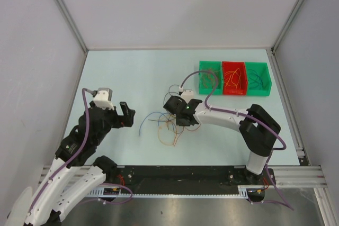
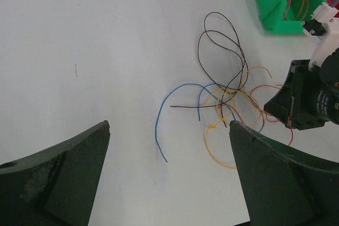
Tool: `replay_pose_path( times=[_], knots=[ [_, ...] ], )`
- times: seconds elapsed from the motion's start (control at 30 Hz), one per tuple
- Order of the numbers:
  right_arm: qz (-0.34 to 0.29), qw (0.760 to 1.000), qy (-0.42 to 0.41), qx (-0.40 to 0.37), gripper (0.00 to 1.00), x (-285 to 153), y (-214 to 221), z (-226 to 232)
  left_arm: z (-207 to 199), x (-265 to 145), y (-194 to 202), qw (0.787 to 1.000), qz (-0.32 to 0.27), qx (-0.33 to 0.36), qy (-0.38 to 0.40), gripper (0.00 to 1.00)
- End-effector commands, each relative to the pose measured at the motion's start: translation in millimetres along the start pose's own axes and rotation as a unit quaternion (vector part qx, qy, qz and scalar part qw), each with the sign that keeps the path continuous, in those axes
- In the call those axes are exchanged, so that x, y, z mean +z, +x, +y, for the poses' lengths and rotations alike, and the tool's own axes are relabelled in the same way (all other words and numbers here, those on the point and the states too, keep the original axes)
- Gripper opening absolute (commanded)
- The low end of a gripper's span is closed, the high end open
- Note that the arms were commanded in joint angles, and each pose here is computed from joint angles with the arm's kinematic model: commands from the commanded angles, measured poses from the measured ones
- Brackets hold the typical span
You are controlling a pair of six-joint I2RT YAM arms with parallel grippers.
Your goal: Untangle the cables
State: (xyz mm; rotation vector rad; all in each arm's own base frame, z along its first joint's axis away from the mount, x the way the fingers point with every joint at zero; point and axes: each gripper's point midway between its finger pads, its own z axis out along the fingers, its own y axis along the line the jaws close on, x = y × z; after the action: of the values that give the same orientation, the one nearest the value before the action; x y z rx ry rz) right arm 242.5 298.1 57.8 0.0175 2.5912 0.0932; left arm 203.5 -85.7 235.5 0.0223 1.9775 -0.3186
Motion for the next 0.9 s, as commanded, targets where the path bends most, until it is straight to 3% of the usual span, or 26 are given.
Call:
replay_pose_path(
  times=[0.0, 0.17, 0.5, 0.73, 0.87],
  knots=[
    [-0.023, 1.0, 0.001, 0.005, 0.0, -3, -14, -2, -3, 1, -6, 1.0, -0.01, -0.004, 0.006, 1.0],
    [-0.052, 0.998, -0.025, 0.02, 0.0, -38, -40, -6, -2, 0, -7, 1.0, -0.012, -0.005, 0.006, 1.0],
    [-0.182, 0.974, -0.125, 0.049, 0.0, -173, -131, -17, -3, -1, -8, 1.0, -0.016, -0.006, 0.009, 1.0],
    [-0.283, 0.943, -0.175, 0.017, 0.0, -271, -188, -20, -4, -2, -9, 1.0, -0.019, -0.006, 0.013, 1.0],
    [-0.365, 0.905, -0.217, 0.021, 0.0, -355, -234, -29, -4, -3, -10, 1.0, -0.022, -0.007, 0.013, 1.0]
  ],
)
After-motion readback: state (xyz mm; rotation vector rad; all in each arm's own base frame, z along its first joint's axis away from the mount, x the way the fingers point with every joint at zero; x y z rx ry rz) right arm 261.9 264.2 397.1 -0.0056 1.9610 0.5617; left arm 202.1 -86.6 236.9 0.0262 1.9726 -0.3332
